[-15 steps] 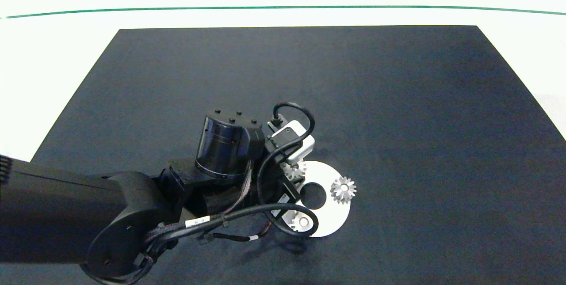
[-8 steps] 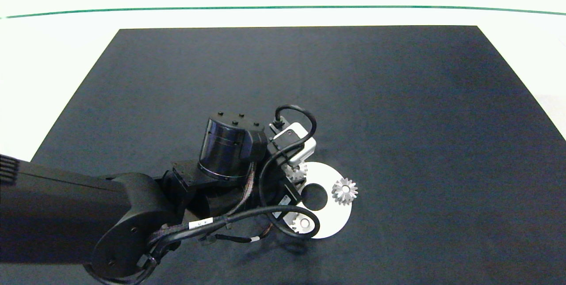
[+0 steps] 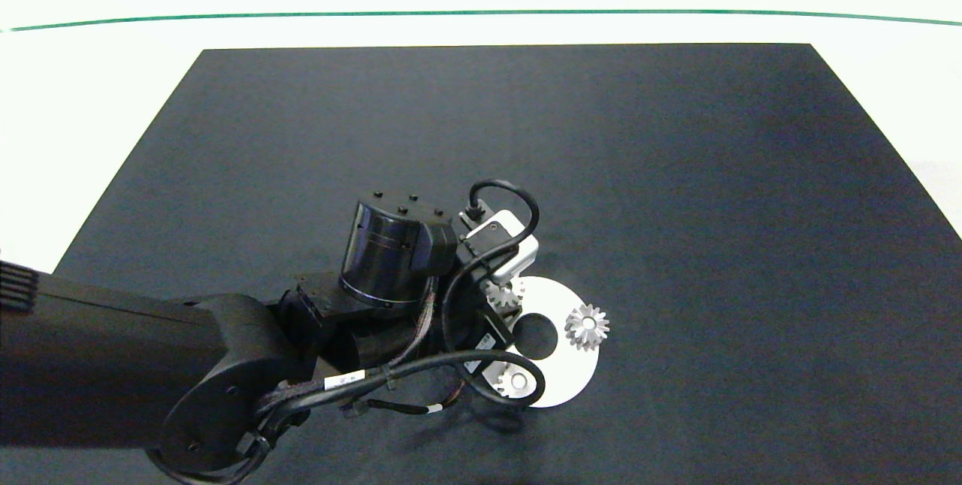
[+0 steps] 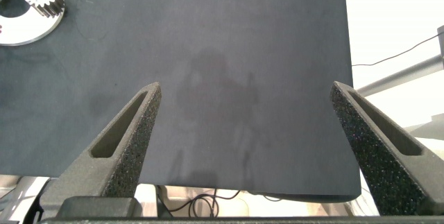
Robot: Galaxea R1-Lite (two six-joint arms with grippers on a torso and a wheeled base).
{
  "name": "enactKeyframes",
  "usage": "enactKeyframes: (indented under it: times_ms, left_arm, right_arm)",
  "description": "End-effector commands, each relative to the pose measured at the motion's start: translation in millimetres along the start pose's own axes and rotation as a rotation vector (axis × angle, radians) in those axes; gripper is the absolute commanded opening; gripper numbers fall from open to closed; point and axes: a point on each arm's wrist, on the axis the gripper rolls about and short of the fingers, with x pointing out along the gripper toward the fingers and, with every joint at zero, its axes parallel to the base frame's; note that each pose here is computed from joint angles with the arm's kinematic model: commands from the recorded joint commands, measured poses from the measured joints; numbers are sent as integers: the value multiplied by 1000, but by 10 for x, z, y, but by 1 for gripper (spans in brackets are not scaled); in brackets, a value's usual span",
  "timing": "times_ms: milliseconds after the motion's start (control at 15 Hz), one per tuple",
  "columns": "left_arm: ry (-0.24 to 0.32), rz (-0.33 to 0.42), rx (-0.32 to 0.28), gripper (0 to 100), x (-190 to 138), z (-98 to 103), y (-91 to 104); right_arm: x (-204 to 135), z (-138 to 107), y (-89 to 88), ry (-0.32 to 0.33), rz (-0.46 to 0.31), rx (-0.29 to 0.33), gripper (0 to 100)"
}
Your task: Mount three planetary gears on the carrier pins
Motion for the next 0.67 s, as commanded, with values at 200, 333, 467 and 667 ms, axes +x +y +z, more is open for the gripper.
enactKeyframes:
  times_ms: [200,333,467,667]
  left_arm:
    - [-6,5,1,100,5,12,5]
    - [-15,15,-3,100,-28,29,44]
    - [-35,31,-7,100,-151,72,107]
    - [-16,97,-33,100,-565,85,397]
  right_arm:
    - [-2,-6,0,5,0,-2,100]
    - [-2,-6,0,5,0,-2,100]
    - [1,-4,0,6,0,-2,100]
    - [13,-2,1,12,1,-3,100]
